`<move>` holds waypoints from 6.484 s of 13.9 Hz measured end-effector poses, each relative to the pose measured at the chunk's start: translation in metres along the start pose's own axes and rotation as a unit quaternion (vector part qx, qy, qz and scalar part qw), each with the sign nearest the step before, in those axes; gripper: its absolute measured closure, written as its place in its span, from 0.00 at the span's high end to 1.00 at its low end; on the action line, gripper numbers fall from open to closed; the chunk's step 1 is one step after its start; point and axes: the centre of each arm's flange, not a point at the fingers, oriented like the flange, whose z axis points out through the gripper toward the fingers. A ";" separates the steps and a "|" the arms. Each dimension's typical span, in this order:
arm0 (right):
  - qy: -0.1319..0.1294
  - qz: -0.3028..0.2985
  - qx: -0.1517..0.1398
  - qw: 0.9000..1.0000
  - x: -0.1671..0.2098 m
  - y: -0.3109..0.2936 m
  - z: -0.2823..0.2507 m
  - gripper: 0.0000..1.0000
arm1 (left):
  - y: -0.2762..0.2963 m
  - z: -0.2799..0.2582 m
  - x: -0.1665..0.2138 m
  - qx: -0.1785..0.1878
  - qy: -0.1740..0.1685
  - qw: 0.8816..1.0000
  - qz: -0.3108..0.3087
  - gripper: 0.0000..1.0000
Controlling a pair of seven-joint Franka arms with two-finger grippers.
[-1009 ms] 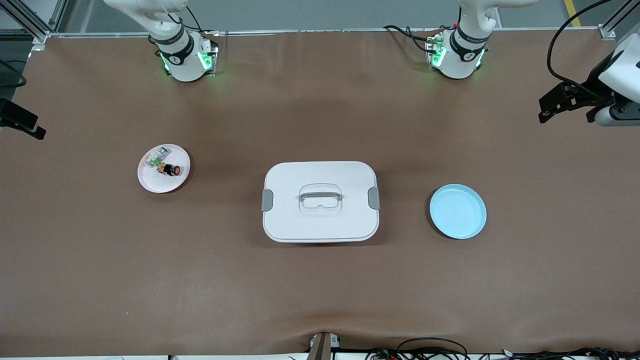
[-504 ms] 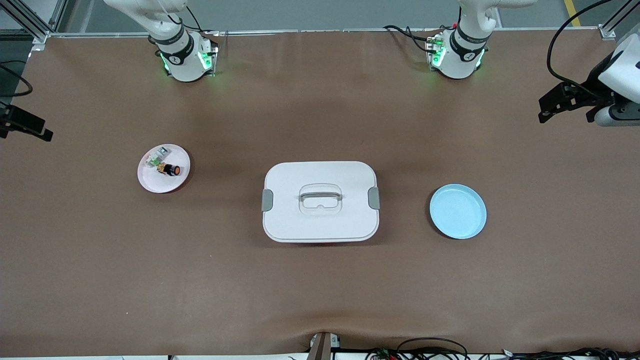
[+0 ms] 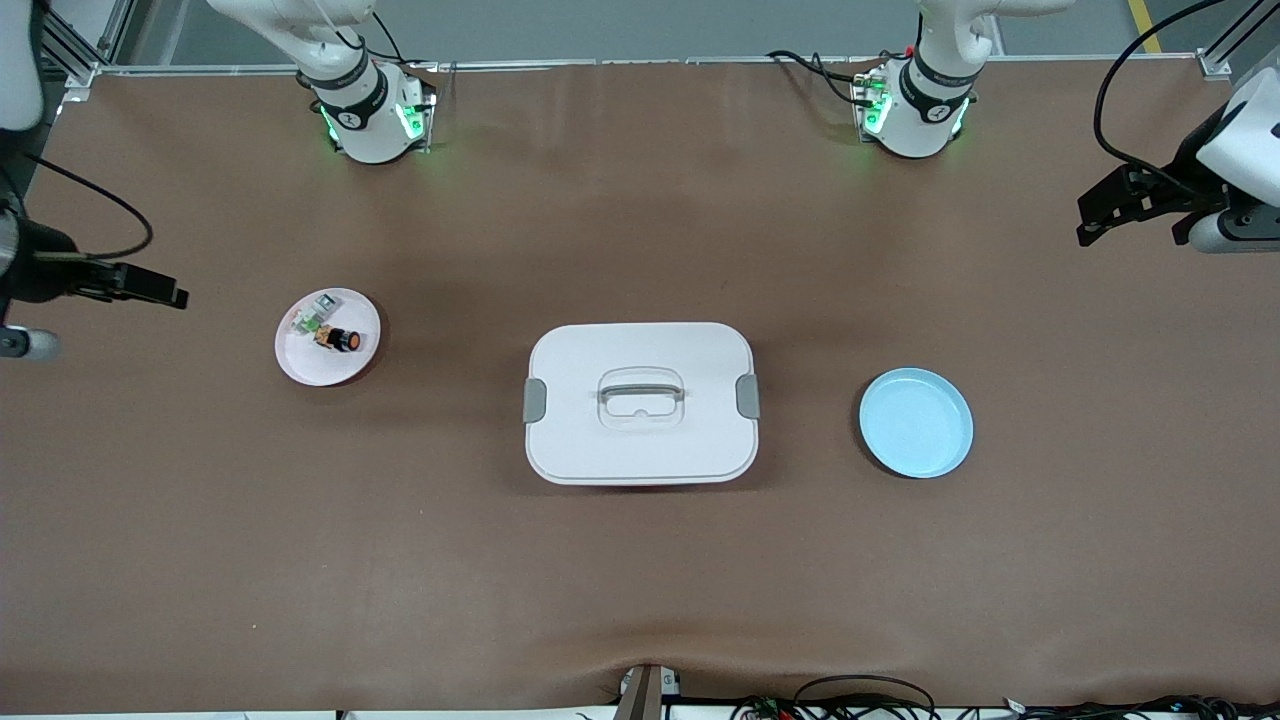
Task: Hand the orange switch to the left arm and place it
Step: 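Reach the right gripper down to the orange switch on the white plate, then close the right gripper on the orange switch's black body, then lift the switch with the right gripper and carry it over the box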
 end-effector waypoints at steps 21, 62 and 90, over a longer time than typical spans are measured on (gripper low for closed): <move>0.077 0.052 0.014 0.996 -0.033 0.016 0.305 1.00 | 0.000 0.003 0.002 0.000 -0.002 1.000 0.000 1.00; 0.070 0.066 0.011 0.995 -0.038 0.018 0.356 0.72 | -0.002 0.010 0.003 0.001 -0.010 1.000 -0.002 1.00; -0.142 0.453 0.217 0.853 -0.065 -0.362 0.061 0.72 | 0.028 0.009 0.003 -0.006 -0.001 1.000 0.025 1.00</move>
